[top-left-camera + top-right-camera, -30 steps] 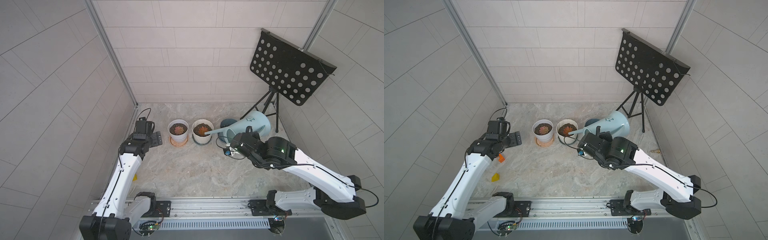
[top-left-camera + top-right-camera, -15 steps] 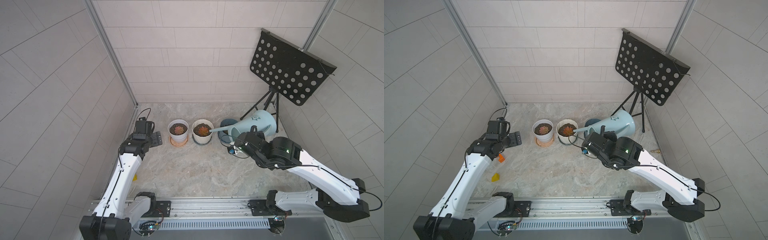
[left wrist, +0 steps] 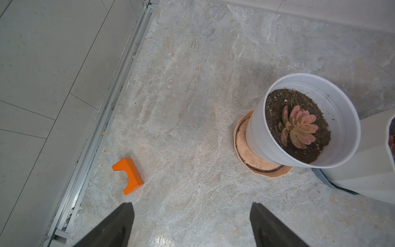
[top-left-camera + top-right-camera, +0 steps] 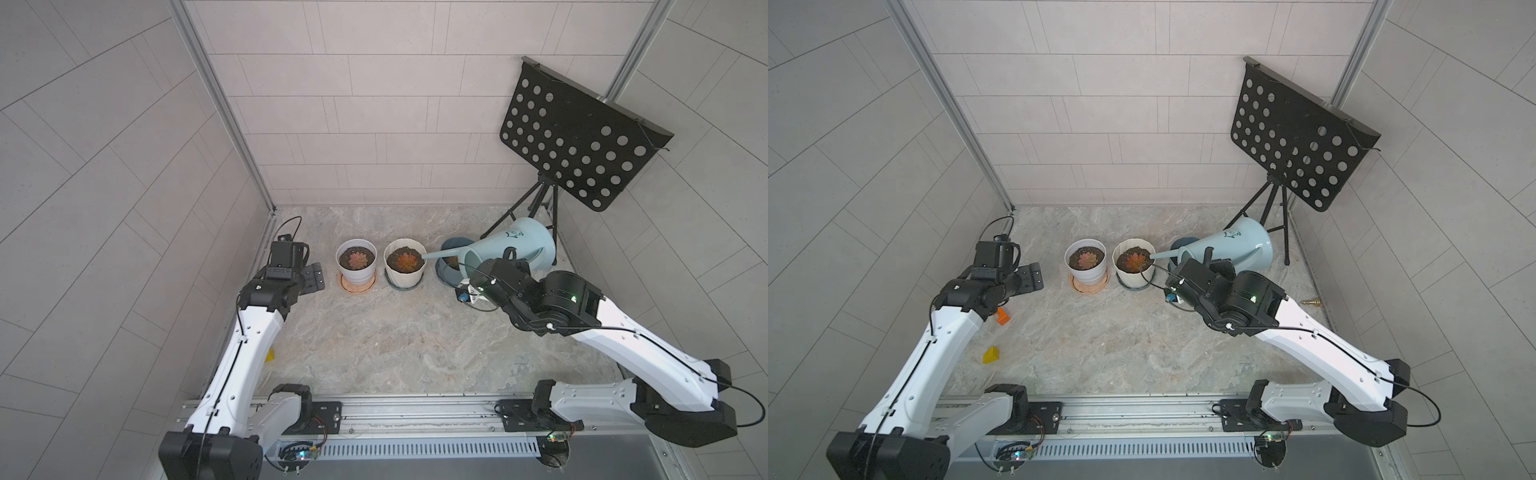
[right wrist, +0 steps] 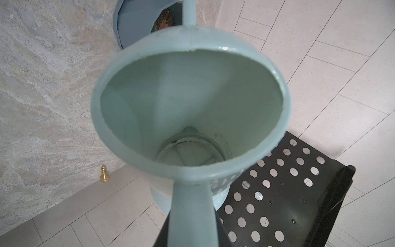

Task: Water the succulent around the soil edge
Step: Water the soil of the potted plant with water.

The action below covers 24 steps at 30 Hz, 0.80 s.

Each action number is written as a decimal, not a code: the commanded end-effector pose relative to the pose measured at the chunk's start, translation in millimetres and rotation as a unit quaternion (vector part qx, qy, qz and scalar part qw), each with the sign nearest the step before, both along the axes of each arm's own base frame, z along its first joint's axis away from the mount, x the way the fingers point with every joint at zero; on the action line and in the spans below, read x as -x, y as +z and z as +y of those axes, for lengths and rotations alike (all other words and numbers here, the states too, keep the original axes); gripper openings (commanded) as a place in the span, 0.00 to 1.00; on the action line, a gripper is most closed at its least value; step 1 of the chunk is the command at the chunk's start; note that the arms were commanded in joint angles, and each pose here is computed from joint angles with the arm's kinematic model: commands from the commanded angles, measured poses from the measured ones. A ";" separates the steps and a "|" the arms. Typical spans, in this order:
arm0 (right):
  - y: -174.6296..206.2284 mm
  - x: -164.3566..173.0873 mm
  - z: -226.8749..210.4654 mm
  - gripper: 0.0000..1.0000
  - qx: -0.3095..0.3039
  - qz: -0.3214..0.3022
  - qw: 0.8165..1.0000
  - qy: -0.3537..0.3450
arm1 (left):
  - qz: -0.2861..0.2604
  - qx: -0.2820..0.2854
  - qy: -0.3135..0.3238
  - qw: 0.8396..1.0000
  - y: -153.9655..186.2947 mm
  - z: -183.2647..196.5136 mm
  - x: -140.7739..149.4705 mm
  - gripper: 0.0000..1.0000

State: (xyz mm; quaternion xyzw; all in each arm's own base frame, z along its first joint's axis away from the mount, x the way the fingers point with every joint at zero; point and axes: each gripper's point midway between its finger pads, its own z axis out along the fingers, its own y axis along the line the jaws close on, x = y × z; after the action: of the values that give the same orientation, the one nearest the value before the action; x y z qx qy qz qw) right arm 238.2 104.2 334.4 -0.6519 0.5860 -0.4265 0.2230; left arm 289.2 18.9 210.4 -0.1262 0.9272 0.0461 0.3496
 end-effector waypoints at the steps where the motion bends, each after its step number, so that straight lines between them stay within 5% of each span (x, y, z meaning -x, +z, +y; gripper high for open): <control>1: 12.1 -4.8 -7.6 0.00 0.005 -0.033 0.999 -0.016 | -0.010 0.001 0.003 1.000 7.9 1.8 0.9 0.93; 24: 9.5 -28.6 10.7 0.00 -0.020 -0.036 0.999 -0.016 | -0.012 0.000 0.004 1.000 9.0 2.6 1.4 0.93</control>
State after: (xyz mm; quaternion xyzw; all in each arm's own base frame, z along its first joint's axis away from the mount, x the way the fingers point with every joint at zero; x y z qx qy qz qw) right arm 261.4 114.9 334.0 -0.6375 0.5953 -0.4284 0.2358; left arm 289.3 18.5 210.3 -0.1258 0.9274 0.0450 0.3495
